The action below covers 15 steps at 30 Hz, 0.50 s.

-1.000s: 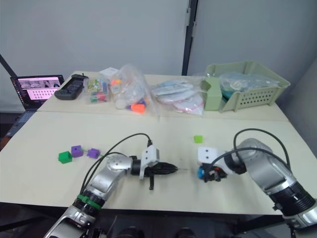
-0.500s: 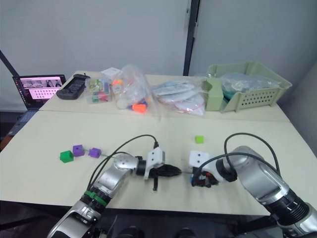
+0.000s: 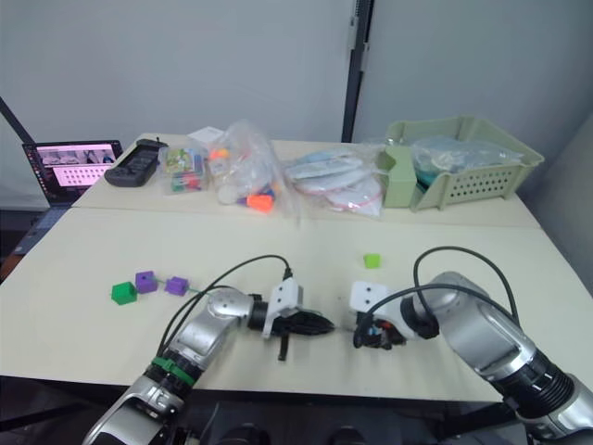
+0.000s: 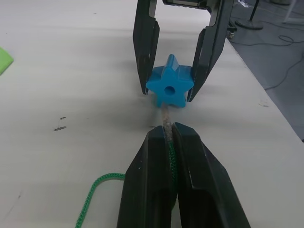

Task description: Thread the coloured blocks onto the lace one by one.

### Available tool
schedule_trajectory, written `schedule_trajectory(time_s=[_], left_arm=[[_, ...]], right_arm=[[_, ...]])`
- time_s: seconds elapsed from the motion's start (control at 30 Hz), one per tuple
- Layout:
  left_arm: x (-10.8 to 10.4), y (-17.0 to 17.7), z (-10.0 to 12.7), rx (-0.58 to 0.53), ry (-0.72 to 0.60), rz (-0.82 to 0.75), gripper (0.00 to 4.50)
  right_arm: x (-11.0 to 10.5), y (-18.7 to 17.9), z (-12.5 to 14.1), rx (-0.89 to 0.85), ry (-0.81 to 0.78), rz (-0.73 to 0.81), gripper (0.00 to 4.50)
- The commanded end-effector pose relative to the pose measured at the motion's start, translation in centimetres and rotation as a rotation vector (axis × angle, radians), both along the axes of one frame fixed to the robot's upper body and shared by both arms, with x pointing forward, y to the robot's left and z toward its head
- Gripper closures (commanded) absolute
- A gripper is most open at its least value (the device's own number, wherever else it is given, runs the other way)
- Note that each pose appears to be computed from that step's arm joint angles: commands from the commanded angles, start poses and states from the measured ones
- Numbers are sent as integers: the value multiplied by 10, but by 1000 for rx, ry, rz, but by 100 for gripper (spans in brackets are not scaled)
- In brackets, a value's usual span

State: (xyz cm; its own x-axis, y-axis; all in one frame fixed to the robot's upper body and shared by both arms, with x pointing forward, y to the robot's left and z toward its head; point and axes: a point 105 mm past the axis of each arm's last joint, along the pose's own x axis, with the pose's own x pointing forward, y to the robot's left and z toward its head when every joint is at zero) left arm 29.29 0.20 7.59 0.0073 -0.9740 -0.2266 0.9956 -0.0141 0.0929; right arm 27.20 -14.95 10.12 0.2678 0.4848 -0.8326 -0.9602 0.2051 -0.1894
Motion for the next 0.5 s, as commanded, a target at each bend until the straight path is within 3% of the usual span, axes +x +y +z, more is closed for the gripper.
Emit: schedule_trajectory(time_s=[0.03, 0.5], left_arm=[[1, 4, 15, -42, -29, -2, 450], [-6, -9, 12, -60, -12, -36, 450]], right_arm=[[-2, 0, -12, -31, 25, -19, 316], [-4, -1, -11, -26, 21, -31, 316]])
